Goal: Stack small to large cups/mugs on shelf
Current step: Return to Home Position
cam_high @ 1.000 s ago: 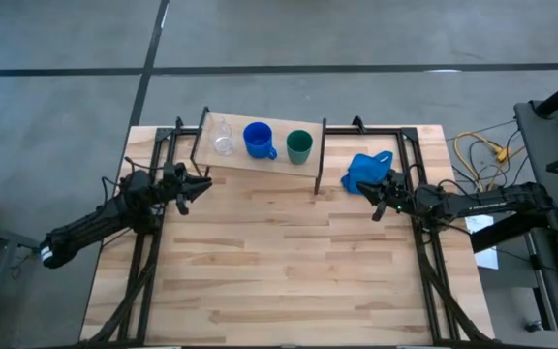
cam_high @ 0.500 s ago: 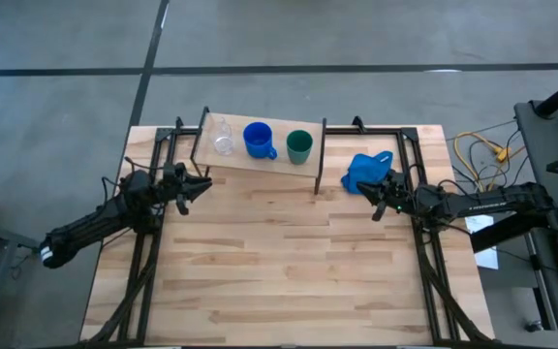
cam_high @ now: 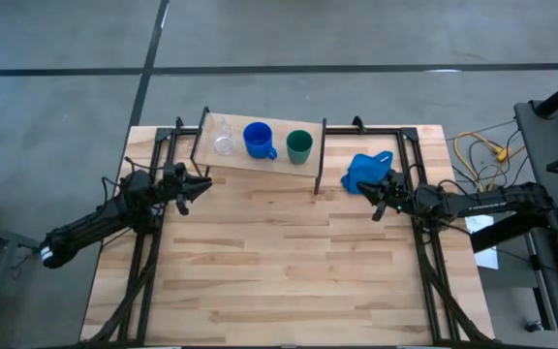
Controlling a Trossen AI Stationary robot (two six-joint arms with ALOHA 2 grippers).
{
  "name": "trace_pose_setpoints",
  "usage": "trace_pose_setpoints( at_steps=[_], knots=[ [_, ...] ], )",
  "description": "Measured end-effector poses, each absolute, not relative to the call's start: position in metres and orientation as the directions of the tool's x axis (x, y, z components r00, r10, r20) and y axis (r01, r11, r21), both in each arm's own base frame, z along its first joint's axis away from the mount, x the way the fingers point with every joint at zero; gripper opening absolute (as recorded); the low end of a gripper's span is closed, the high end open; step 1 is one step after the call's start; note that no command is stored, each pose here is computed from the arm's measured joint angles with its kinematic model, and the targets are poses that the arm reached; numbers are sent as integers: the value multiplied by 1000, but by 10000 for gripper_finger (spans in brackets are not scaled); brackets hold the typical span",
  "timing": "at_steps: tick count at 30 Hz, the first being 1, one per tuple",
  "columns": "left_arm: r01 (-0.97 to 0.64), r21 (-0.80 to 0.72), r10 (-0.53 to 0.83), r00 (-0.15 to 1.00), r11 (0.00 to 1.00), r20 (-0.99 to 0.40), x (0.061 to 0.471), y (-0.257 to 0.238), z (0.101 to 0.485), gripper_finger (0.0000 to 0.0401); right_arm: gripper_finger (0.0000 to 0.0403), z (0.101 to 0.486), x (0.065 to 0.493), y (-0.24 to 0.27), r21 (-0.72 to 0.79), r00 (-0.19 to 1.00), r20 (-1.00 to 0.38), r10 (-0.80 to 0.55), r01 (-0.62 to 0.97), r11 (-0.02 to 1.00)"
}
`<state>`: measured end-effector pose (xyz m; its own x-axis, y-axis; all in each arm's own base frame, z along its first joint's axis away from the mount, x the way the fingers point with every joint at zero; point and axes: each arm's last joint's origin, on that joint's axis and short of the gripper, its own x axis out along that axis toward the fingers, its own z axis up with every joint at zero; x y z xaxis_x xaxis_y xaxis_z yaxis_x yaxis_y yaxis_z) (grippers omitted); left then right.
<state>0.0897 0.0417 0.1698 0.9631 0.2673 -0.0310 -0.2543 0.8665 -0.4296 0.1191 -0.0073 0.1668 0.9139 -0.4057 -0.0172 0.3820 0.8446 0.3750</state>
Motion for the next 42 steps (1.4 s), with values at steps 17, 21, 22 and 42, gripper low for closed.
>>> trace_pose_setpoints(
  at_steps=[17, 21, 22, 42],
  knots=[
    [-254, -430, 268, 963, 866, -31, 90, 42, 170, 82, 29, 173, 114, -8, 402, 913, 43, -406, 356, 843],
    [-255, -430, 268, 963, 866, -31, 90, 42, 170, 82, 29, 179, 110, -8, 425, 909, 94, -406, 332, 842],
    [-255, -430, 268, 963, 866, -31, 90, 42, 170, 82, 29, 180, 109, -8, 428, 908, 103, -406, 328, 842],
    [-255, -430, 268, 963, 866, -31, 90, 42, 170, 82, 29, 194, 94, -9, 488, 875, 262, -408, 245, 838]
  ],
)
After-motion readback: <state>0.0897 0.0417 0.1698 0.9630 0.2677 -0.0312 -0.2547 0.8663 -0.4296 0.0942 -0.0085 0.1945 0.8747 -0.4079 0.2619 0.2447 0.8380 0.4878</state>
